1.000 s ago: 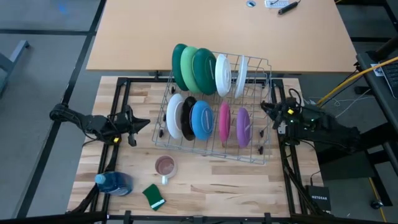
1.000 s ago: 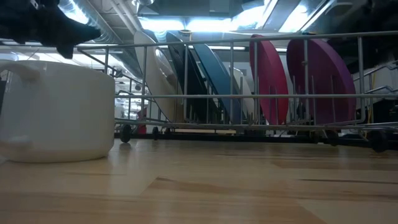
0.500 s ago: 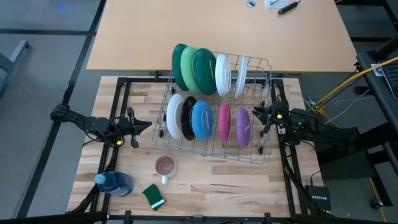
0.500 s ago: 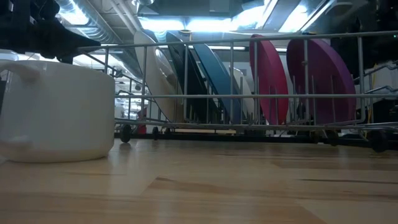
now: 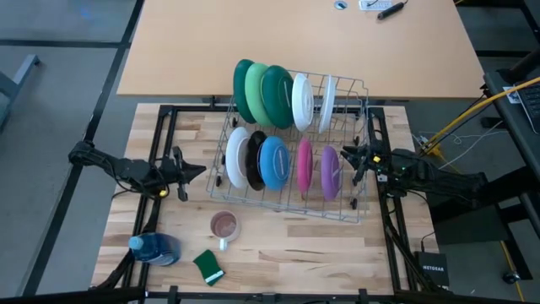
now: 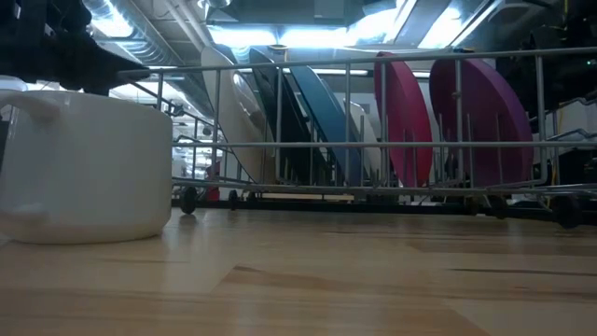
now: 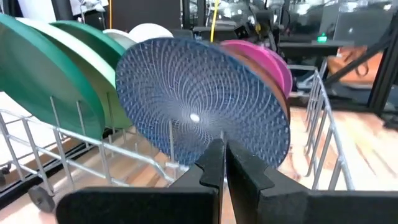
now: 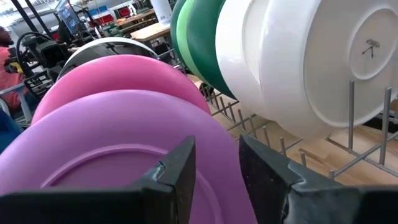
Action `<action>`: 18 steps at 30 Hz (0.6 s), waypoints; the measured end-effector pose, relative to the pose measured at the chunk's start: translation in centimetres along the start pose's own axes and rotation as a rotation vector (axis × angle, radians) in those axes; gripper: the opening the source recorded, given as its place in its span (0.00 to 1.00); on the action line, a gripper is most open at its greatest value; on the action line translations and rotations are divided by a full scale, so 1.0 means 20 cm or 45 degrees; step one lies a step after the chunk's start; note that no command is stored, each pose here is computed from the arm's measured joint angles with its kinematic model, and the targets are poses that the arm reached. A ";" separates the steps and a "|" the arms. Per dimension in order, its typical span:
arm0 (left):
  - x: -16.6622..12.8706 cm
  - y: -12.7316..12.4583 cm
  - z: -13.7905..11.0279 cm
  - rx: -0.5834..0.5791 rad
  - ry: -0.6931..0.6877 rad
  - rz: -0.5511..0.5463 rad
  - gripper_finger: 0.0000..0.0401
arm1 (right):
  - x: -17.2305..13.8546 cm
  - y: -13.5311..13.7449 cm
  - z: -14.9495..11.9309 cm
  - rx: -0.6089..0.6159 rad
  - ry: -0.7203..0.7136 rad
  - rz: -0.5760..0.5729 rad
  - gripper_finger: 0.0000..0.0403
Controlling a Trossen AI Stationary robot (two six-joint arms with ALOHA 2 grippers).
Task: Sort dishes
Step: Return to Home Position
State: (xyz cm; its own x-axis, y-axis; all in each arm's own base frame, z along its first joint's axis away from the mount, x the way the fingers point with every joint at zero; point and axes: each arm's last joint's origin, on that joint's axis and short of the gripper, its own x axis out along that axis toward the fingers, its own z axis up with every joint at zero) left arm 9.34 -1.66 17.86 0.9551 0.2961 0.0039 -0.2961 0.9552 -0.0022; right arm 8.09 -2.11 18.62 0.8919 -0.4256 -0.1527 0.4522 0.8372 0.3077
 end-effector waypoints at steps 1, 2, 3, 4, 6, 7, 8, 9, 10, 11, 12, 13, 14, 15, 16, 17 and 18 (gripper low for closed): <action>0.00 0.00 -0.01 0.008 0.012 0.000 0.02 | 0.00 0.00 0.00 0.001 -0.002 0.001 0.31; 0.00 0.00 -0.01 0.020 0.030 0.000 0.02 | 0.00 0.00 0.00 0.002 -0.006 0.002 0.31; 0.00 0.00 -0.02 0.031 0.043 0.000 0.02 | 0.00 0.00 0.00 0.002 -0.009 0.004 0.31; 0.00 0.00 -0.02 0.042 0.055 0.000 0.02 | 0.00 0.00 0.00 0.003 -0.011 0.005 0.31; 0.00 0.00 -0.04 0.043 0.083 0.000 0.02 | 0.00 0.00 0.00 0.003 -0.014 0.006 0.31; 0.00 0.00 -0.04 0.032 0.093 0.000 0.02 | 0.00 0.00 0.00 0.003 -0.013 0.006 0.31; 0.00 0.00 -0.04 0.012 0.095 0.001 0.02 | 0.00 0.00 0.00 0.003 -0.013 0.006 0.31; 0.00 0.00 -0.04 0.000 0.095 0.002 0.02 | 0.00 0.00 0.00 0.004 -0.012 0.006 0.31; 0.00 0.00 -0.04 -0.011 0.097 0.003 0.02 | 0.00 0.00 0.00 0.011 -0.012 0.006 0.31; 0.00 0.00 -0.04 -0.022 0.097 0.003 0.02 | 0.00 0.00 0.00 0.025 -0.012 0.006 0.31; 0.00 0.00 -0.04 -0.042 0.097 0.004 0.02 | 0.00 0.00 0.00 0.046 -0.009 0.007 0.31; 0.00 0.00 -0.04 -0.051 0.098 0.004 0.02 | 0.00 0.00 0.00 0.066 -0.006 0.009 0.31; 0.00 0.00 -0.04 -0.055 0.098 0.004 0.02 | 0.00 0.00 0.00 0.076 -0.007 0.009 0.31; 0.00 0.00 -0.04 -0.054 0.098 0.004 0.02 | 0.00 0.00 0.00 0.083 -0.012 0.007 0.31; 0.00 0.00 -0.04 -0.051 0.098 0.004 0.02 | 0.00 0.00 0.00 0.083 -0.016 0.001 0.31; 0.00 0.00 -0.04 -0.047 0.098 0.004 0.02 | 0.00 0.00 0.00 0.074 -0.019 -0.009 0.31; 0.00 0.00 -0.04 -0.047 0.099 0.004 0.02 | 0.00 0.00 0.00 0.066 -0.022 -0.018 0.31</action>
State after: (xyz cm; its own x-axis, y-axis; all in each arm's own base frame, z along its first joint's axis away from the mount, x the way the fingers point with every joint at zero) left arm 9.30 -1.65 17.05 0.9522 0.2966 -0.0735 -0.2999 0.9532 -0.0390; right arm 8.14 -2.17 18.58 0.8851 -0.4434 -0.1413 0.4634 0.8124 0.3540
